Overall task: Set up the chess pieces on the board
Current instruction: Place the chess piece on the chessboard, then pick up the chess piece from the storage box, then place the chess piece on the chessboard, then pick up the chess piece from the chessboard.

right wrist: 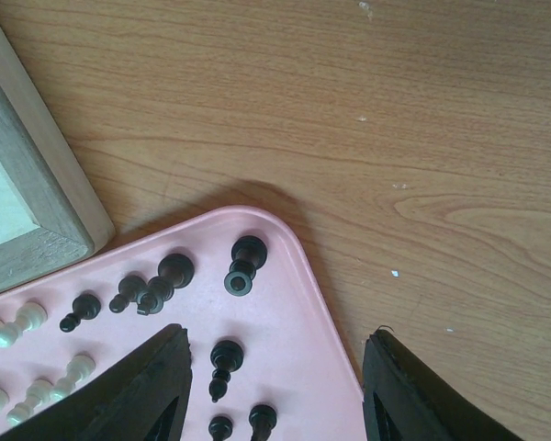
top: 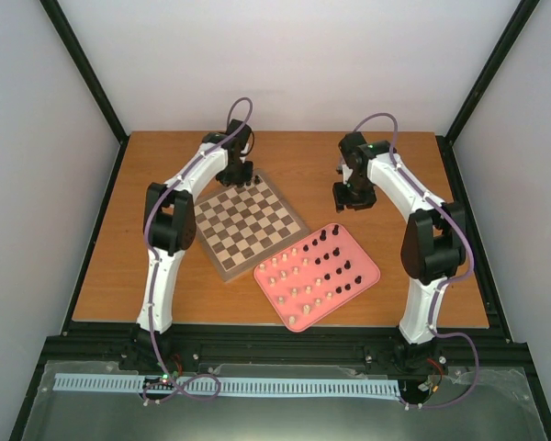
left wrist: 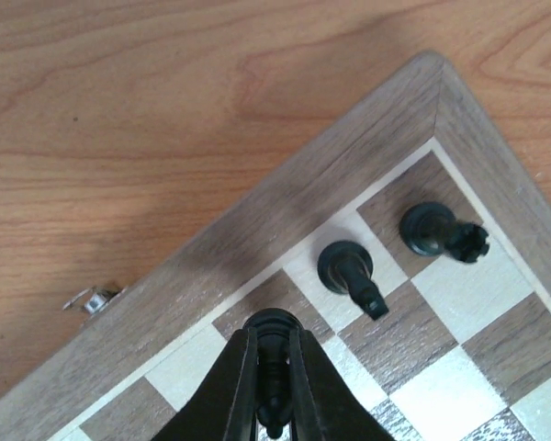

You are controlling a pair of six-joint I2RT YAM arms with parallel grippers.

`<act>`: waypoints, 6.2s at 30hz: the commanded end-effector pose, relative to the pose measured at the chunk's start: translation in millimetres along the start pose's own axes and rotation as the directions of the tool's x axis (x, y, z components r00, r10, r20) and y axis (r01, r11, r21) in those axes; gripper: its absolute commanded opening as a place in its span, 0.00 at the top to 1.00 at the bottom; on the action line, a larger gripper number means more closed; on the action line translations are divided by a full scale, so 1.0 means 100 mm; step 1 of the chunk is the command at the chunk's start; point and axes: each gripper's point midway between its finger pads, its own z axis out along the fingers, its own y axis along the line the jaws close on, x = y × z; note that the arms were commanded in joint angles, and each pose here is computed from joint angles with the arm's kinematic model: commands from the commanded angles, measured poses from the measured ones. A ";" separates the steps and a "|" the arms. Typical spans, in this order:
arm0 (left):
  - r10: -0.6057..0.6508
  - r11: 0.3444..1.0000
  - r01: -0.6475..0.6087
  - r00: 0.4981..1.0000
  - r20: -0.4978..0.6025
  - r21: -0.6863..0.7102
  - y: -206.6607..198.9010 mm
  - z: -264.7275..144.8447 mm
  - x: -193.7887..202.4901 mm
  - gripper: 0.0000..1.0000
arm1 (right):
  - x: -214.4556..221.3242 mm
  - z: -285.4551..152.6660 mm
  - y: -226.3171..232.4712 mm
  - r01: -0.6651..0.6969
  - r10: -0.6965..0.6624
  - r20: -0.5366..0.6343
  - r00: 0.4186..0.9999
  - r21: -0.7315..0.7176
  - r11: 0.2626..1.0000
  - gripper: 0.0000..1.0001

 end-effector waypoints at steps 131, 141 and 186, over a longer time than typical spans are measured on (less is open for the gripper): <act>0.004 0.999 0.001 0.990 0.140 -0.037 0.46 -1.50 0.57 0.48 | -0.79 0.29 1.84 0.209 -0.192 0.110 0.975 -0.175 0.962 0.97; 0.001 1.000 0.001 0.994 0.112 -0.021 0.48 -1.45 0.82 0.48 | -0.47 0.67 2.27 0.264 -0.264 0.030 0.964 -0.202 0.943 0.97; 0.116 0.975 -0.136 0.986 0.120 0.173 -0.36 -1.40 0.81 0.32 | -0.72 -0.35 1.00 0.102 -0.086 0.200 0.976 -0.074 0.992 0.44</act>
